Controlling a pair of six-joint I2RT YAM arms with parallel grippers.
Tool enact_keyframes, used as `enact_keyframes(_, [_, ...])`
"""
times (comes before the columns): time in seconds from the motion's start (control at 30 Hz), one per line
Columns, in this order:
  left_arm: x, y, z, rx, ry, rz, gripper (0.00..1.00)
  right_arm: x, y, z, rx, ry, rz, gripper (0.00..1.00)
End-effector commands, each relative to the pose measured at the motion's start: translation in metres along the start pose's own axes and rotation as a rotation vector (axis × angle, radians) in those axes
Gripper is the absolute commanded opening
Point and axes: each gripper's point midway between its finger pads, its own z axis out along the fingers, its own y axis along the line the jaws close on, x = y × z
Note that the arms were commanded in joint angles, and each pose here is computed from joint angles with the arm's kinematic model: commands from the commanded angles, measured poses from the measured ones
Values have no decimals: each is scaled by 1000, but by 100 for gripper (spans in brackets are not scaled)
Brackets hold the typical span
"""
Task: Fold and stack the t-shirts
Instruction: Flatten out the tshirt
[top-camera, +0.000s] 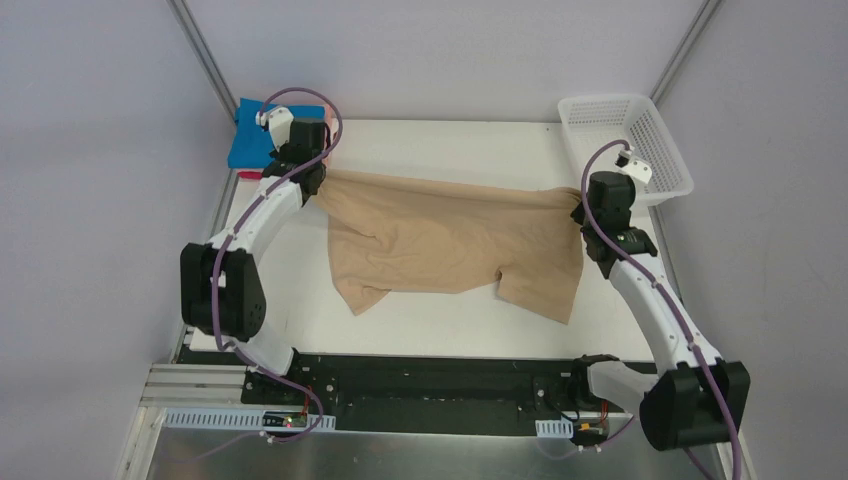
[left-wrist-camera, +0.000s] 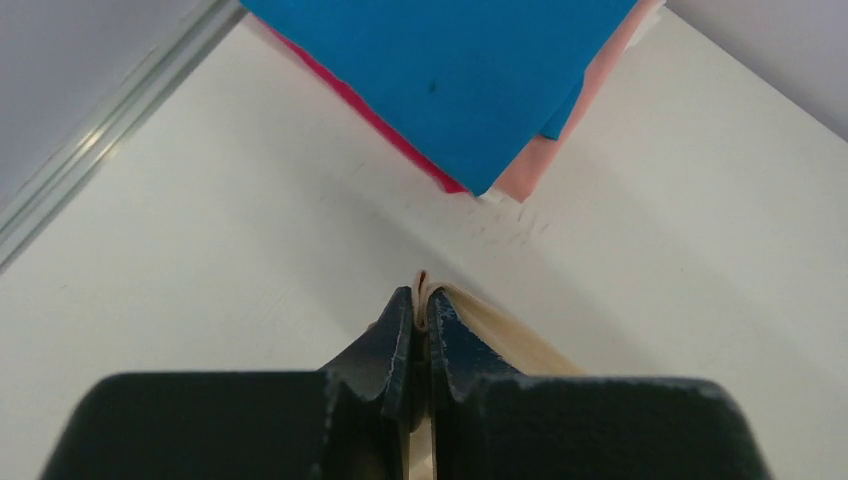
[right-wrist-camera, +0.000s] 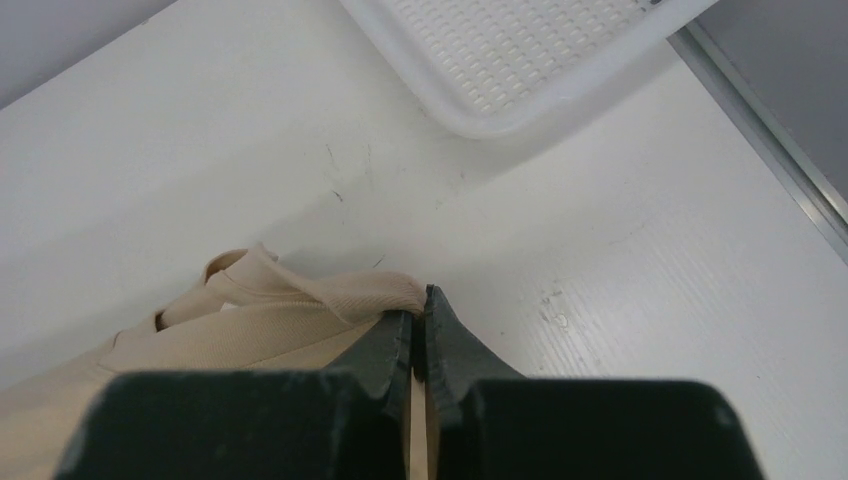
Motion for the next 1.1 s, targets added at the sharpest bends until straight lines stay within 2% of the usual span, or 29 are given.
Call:
enact_keyframes(0.0, [-54,-26,32,48,-86,-132,0,-39,8,38,-5,-86,95,0])
enact_keyframes(0.23, [-40,-92,85,180,-32,-68,0,-41,42,94,-84,-65,94,0])
enact_keyframes(0.47, [-39,-124,115,232,-48,-45,1,-40,51,133,-64,-48,80,0])
enact_keyframes(0.6, [-31,-137,127,260,-33,-8,32,-38,55,153,-52,-38,72,7])
enact_keyframes(0.67, [-28,-139,130,262,-17,15,51,-40,59,158,-48,-23,64,21])
enact_keyframes(0.77, [-37,-145,116,308,2,38,77,-52,70,148,-90,4,70,64])
enact_keyframes(0.83, [-47,-147,98,342,-2,41,94,-53,75,132,-120,30,77,79])
enact_keyframes(0.87, [-52,-148,86,361,-3,43,98,-53,76,123,-135,35,86,87])
enact_keyframes(0.9, [-58,-148,73,384,-6,43,99,-54,79,113,-157,37,93,95])
enact_keyframes(0.93, [-62,-148,60,406,-5,46,99,-56,81,102,-177,34,100,99])
enact_keyframes(1.07, [-63,-137,2,439,16,70,99,-54,75,59,-217,45,171,99])
